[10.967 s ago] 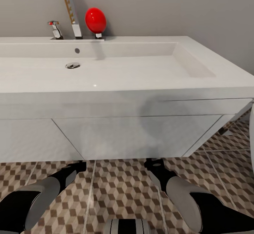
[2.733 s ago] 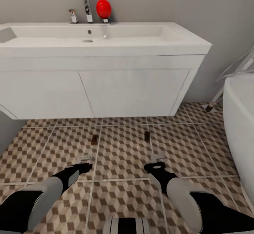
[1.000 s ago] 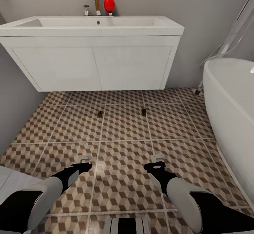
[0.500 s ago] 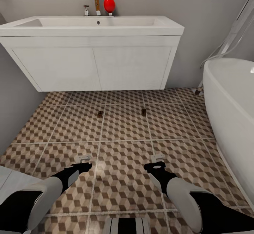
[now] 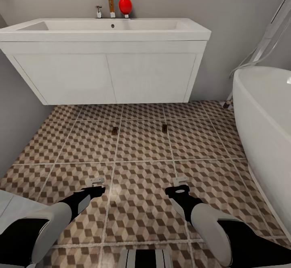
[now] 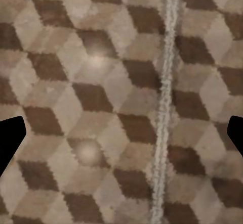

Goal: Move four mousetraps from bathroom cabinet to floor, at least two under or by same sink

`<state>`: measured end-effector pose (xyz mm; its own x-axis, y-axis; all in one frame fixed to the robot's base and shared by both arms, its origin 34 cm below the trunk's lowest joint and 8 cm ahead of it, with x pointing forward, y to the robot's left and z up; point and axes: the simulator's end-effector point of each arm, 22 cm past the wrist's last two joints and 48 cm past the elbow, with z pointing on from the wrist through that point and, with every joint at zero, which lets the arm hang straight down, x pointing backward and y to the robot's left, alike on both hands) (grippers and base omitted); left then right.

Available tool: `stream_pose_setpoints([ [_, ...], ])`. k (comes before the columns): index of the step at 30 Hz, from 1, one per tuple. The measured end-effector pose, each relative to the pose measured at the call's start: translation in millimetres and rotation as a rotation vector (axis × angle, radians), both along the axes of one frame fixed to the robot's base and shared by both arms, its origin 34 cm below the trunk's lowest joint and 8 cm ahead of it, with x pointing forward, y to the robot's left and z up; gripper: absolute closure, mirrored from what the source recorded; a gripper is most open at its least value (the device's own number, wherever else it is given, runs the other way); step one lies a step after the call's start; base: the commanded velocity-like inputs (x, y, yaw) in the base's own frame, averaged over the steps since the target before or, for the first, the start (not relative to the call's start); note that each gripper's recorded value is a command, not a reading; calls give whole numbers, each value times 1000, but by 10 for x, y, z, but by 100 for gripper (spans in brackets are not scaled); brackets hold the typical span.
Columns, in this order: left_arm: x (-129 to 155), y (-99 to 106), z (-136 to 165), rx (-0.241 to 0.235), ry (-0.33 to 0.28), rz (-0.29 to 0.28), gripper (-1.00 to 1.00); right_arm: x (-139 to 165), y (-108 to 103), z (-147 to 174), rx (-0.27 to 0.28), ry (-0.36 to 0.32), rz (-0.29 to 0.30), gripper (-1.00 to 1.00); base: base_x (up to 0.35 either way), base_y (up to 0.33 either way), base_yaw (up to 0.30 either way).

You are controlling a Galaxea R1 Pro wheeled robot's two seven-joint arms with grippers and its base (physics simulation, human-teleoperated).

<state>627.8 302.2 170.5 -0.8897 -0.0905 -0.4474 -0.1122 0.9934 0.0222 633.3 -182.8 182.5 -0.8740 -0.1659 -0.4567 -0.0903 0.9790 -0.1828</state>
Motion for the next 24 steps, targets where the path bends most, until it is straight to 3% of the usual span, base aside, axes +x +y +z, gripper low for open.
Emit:
stream_pose_setpoints([
  [24,5,-4,2,1,-1,-2,-100,2,2,1,1,-1,0,-100,0,0,0],
])
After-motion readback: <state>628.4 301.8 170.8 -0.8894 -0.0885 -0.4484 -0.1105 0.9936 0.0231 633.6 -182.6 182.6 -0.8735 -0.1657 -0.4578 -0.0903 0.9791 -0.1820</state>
